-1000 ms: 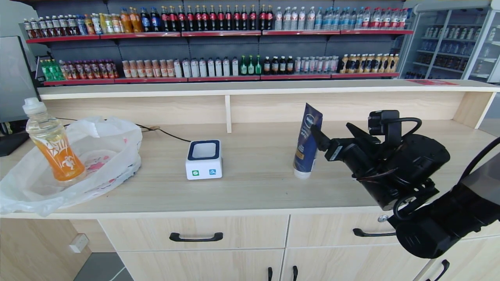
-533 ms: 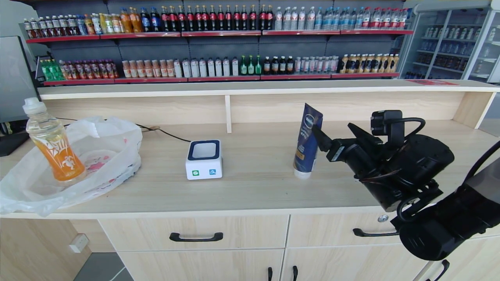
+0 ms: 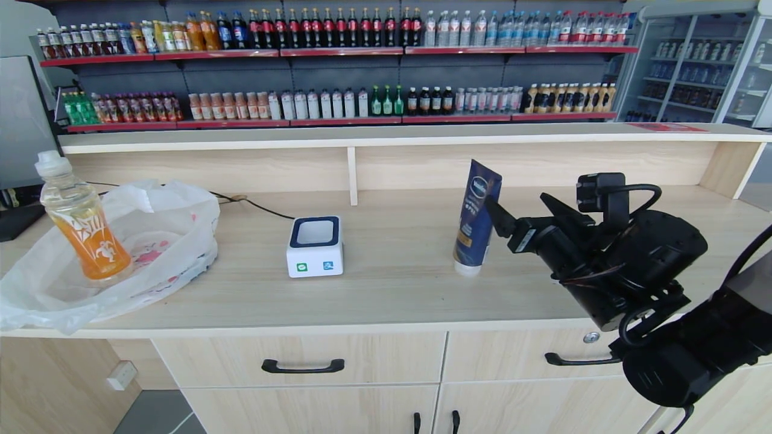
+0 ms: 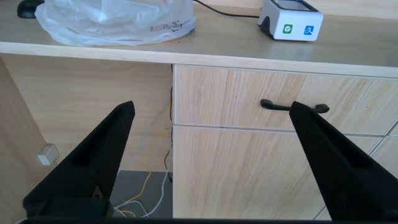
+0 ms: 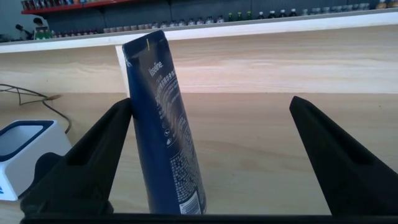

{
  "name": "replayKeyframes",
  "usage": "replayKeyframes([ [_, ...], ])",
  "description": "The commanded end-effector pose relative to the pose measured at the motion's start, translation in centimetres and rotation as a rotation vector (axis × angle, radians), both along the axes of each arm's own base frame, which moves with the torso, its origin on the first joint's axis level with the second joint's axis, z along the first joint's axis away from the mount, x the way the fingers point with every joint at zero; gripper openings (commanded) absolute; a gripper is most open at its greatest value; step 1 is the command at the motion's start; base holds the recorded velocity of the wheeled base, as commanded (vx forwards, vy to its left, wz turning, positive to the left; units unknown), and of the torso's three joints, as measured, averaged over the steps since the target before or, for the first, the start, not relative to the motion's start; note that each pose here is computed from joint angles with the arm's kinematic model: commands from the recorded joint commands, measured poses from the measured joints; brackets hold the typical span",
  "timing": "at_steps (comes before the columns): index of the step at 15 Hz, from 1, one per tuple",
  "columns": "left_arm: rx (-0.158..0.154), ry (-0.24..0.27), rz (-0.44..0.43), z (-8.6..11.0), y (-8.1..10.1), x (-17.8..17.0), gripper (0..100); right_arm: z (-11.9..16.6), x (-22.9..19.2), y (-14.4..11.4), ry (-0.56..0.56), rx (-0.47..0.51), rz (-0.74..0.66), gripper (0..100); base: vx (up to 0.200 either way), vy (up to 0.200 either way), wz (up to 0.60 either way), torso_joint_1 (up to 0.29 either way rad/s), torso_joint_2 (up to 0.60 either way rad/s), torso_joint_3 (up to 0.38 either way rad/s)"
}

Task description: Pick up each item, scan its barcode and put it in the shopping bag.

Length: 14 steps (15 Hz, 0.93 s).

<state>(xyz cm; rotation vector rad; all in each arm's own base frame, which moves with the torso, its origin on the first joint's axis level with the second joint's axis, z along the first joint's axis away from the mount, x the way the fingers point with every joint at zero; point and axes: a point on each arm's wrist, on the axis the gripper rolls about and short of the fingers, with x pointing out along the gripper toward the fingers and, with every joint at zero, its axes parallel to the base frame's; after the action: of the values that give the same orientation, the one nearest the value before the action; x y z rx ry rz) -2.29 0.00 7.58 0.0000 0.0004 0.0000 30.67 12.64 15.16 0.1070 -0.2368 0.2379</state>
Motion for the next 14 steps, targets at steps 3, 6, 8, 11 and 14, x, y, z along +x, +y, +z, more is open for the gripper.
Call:
replayKeyframes([
  [3, 0.0, 0.0, 0.0, 0.0, 0.0, 0.0, 100, 0.1, -0.3, -0.1, -0.001, 0.002, 0.0, 100, 0.0, 0.0, 0.0, 0.0, 0.0, 0.0],
  [6, 0.0, 0.0, 0.0, 0.0, 0.0, 0.0, 100, 0.3, -0.6, -0.6, 0.001, 0.002, -0.01, 100, 0.0, 0.0, 0.0, 0.0, 0.0, 0.0],
  [8, 0.0, 0.0, 0.0, 0.0, 0.0, 0.0, 100, 0.5, -0.7, -0.8, -0.003, 0.004, -0.015, 100, 0.0, 0.0, 0.0, 0.0, 0.0, 0.0],
  [11, 0.0, 0.0, 0.0, 0.0, 0.0, 0.0, 100, 0.4, -0.8, -0.9, 0.002, 0.004, -0.016, 100, 0.0, 0.0, 0.0, 0.0, 0.0, 0.0],
  [14, 0.0, 0.0, 0.0, 0.0, 0.0, 0.0, 100, 0.3, -0.7, -1.2, 0.004, 0.003, -0.026, 100, 0.0, 0.0, 0.0, 0.0, 0.0, 0.0],
])
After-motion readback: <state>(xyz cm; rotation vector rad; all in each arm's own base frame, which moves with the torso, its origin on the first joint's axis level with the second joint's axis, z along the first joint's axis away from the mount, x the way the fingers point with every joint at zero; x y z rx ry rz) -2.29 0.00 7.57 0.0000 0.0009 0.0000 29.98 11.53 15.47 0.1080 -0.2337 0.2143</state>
